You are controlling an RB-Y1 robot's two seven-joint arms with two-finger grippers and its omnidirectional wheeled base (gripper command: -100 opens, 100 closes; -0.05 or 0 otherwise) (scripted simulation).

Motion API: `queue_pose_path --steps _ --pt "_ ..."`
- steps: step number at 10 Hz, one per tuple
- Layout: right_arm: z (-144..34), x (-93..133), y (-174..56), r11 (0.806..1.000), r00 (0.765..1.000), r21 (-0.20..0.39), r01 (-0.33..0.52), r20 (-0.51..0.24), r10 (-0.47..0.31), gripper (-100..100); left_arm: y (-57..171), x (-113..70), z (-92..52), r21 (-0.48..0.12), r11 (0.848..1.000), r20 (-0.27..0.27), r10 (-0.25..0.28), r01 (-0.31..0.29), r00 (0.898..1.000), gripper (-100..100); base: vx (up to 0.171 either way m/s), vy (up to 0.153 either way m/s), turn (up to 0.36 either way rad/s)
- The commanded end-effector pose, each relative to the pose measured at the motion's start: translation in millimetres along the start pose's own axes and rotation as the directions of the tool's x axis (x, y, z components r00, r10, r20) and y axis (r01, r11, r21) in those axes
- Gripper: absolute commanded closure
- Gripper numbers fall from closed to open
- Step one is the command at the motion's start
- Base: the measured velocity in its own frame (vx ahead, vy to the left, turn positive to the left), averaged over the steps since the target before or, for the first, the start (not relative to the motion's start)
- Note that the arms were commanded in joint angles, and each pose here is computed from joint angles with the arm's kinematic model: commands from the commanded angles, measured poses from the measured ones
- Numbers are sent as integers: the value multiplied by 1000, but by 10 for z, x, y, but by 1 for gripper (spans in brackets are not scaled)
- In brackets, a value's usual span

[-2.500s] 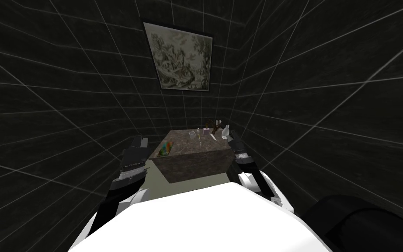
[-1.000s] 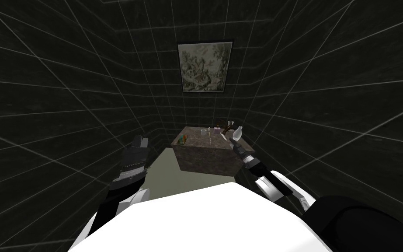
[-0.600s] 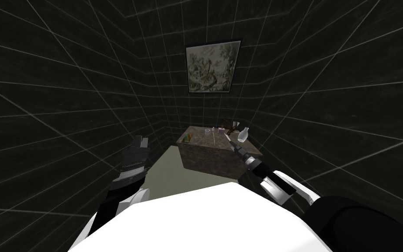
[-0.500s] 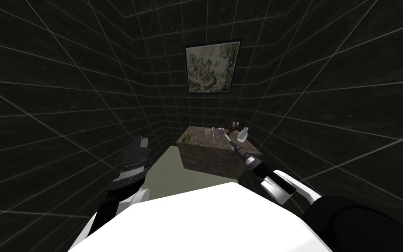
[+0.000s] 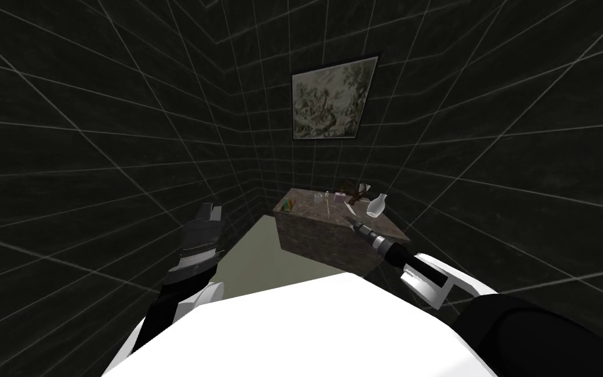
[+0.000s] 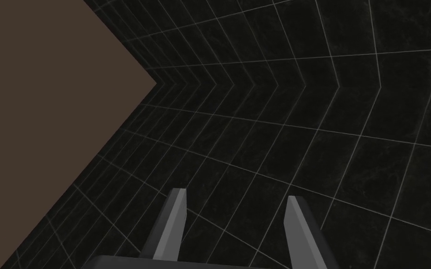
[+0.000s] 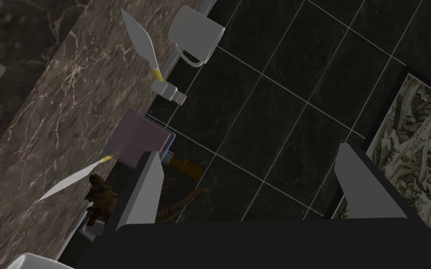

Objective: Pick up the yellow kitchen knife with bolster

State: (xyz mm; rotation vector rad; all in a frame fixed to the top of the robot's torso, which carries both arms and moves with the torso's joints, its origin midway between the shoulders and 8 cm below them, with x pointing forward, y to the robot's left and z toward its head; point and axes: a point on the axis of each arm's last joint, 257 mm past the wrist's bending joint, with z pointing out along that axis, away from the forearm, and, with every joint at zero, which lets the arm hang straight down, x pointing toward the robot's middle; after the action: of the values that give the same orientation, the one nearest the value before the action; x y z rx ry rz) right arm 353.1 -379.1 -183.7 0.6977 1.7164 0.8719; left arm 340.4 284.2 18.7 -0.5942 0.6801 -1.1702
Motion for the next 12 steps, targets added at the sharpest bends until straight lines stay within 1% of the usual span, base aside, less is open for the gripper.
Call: queue_pose_path --steps 1,2,3,4,5,6,7,8,10,11,12 --pt "-5 14 -115 999 999 36 26 -33 -25 -100 0 0 0 0 1000 0 0 0 1000 0 0 25 125" --pt "-65 18 -337 995 999 102 22 -50 -17 -100 0 -1 0 0 1000 0 0 0 1000 0 12 39 266" --pt "-51 13 -321 994 997 102 48 -71 -41 -100 0 0 0 0 1000 0 0 0 1000 0 13 29 142" --pt "-122 13 -542 985 996 168 46 -89 -31 -100 0 -1 0 0 1000 0 0 0 1000 0 19 29 233" --pt "-110 6 -528 983 993 168 68 -106 -50 -100 0 0 0 0 1000 0 0 0 1000 0 23 21 123" --pt "-194 4 -750 970 992 235 64 -120 -36 -100 0 -1 -1 0 1000 0 0 0 1000 0 30 33 227" --pt "-181 -8 -735 968 989 234 88 -139 -56 -100 0 0 0 0 1000 0 0 0 1000 0 27 20 142" --pt "-277 -14 -953 950 988 300 85 -151 -40 -100 0 -1 -1 0 1000 0 0 0 1000 0 45 20 245" --pt "-260 -32 -935 948 983 299 114 -173 -63 -100 0 -1 -1 0 1000 0 0 0 1000 0 27 11 52" --pt "-362 -51 -1141 924 980 363 121 -191 -53 -100 0 -1 -1 0 1000 0 0 0 1000 0 29 19 250" --pt "-351 -63 -1130 922 977 361 137 -203 -66 -100 0 0 0 0 1000 0 0 0 1000 0 38 12 133"
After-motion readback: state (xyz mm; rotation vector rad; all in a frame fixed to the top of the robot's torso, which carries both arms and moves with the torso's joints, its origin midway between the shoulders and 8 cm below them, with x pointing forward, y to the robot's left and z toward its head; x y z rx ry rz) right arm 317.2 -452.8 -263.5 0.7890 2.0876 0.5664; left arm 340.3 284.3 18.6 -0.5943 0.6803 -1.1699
